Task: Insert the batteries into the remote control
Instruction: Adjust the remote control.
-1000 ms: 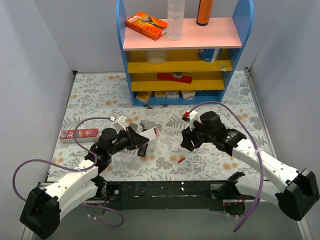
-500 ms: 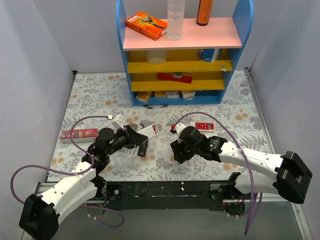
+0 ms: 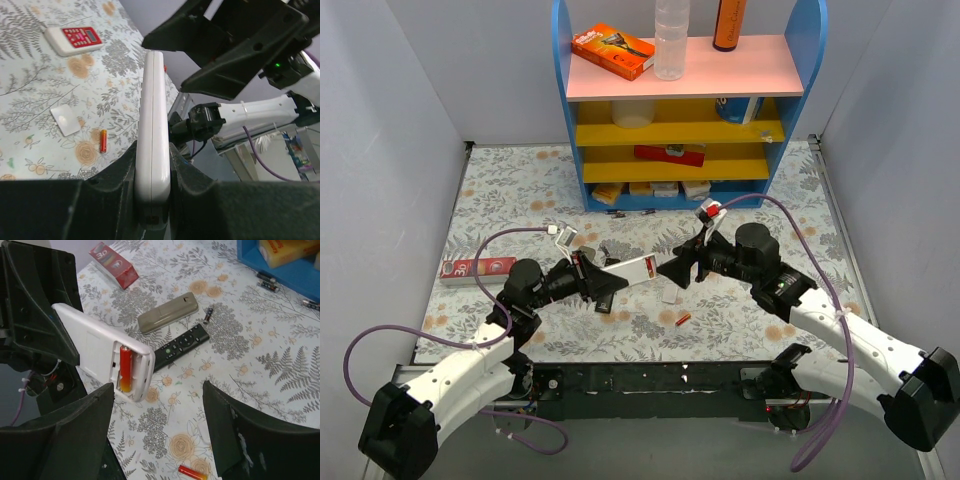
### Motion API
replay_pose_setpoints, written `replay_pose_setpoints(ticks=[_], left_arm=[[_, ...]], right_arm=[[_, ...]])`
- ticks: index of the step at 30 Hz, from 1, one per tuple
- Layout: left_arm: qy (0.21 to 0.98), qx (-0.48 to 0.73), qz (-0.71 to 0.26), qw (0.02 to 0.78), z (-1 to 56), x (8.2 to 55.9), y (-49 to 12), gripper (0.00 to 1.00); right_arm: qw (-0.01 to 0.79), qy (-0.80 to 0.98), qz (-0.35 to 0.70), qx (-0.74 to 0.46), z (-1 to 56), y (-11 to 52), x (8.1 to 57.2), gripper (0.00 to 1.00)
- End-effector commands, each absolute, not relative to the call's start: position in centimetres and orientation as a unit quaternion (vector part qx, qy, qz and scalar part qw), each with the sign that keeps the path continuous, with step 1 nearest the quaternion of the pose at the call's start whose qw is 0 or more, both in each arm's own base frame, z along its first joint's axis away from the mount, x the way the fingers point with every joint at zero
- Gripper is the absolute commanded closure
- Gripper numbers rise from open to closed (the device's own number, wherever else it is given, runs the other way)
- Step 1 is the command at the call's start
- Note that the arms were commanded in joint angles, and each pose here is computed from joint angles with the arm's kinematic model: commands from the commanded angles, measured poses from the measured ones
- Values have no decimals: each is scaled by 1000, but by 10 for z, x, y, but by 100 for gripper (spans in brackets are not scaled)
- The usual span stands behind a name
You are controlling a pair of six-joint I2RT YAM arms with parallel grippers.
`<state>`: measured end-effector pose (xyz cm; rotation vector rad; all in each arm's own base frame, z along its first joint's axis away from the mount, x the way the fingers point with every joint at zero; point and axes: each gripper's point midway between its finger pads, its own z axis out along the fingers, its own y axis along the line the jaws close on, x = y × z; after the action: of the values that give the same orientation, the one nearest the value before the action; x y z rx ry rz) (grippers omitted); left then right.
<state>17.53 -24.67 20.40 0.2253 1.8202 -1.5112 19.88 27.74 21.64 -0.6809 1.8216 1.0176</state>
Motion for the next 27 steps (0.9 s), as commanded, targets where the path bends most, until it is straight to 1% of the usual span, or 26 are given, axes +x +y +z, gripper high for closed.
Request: replay_pose_setpoints(ticks=[1,5,8,17,23,24,26,27], left_arm=[[661,143,-634,376,231,156,-252,100],[654,155,-641,371,234,151,-253,100],[649,160,-646,369,236,149,-254,100],[635,174,-656,370,243,143,-254,100],[626,183,-660,373,246,139,-253,100],[623,184,-661,375,248,138,-253,100],[621,186,-662,376,248,137,-253,100],[619,186,-663,377,249,137,-252,100]], right_arm=[[464,672,484,-314,255,295,188,22],[460,655,510,-316,262,299,186,22],[457,645,524,-316,267,300,184,24],[441,634,550,-319,269,305,180,37],[429,631,564,-314,267,307,179,50],[426,632,566,-313,266,307,178,56],[422,635,568,-309,264,307,179,64],[418,637,570,-307,263,307,179,70]])
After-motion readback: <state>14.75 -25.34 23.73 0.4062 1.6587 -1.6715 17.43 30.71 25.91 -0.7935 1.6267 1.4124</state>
